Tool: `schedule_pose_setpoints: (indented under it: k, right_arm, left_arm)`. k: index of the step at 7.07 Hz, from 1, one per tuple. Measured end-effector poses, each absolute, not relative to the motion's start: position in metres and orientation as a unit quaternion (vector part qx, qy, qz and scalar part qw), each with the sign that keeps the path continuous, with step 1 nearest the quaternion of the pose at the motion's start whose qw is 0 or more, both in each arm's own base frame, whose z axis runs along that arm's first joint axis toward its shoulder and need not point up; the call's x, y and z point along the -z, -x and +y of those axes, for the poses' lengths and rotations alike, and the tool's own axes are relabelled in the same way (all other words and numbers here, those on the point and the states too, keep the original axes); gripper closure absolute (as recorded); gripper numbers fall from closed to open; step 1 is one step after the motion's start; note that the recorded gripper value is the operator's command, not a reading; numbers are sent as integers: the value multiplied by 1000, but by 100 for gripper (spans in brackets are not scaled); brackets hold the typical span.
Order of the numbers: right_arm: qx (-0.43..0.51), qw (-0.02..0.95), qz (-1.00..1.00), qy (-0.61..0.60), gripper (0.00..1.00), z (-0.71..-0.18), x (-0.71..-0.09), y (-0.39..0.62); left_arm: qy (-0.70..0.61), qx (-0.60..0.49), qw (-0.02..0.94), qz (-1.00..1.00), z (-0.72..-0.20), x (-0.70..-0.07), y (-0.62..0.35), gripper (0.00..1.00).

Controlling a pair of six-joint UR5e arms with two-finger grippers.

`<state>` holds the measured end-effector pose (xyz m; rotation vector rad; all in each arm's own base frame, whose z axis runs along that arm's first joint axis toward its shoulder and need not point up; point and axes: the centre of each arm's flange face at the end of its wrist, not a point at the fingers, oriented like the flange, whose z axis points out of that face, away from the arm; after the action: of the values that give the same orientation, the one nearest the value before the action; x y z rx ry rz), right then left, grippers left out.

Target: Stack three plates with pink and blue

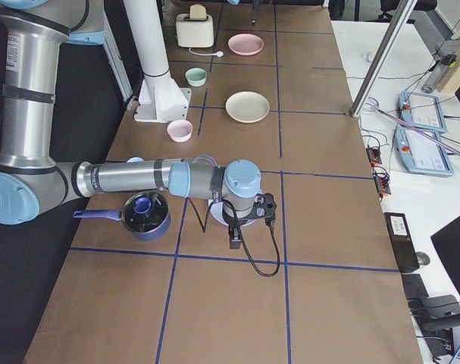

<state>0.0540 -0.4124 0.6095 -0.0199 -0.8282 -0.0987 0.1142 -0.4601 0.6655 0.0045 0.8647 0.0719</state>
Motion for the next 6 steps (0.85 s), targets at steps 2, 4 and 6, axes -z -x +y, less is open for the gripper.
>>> schedule_pose_setpoints:
  k: [2,4,6]
  right_arm:
    - [49,915,-401,11,0,-415,-610,-52]
    - [54,915,-401,14,0,-417,-611,-48]
    - [59,914,-400,16,0,-418,-611,-43]
  left_arm:
    - [-4,-31,899,436,-450,-686,-138,10]
    - [3,-34,893,448,-444,-687,-154,57]
    - [8,-45,891,451,-441,-685,-167,100]
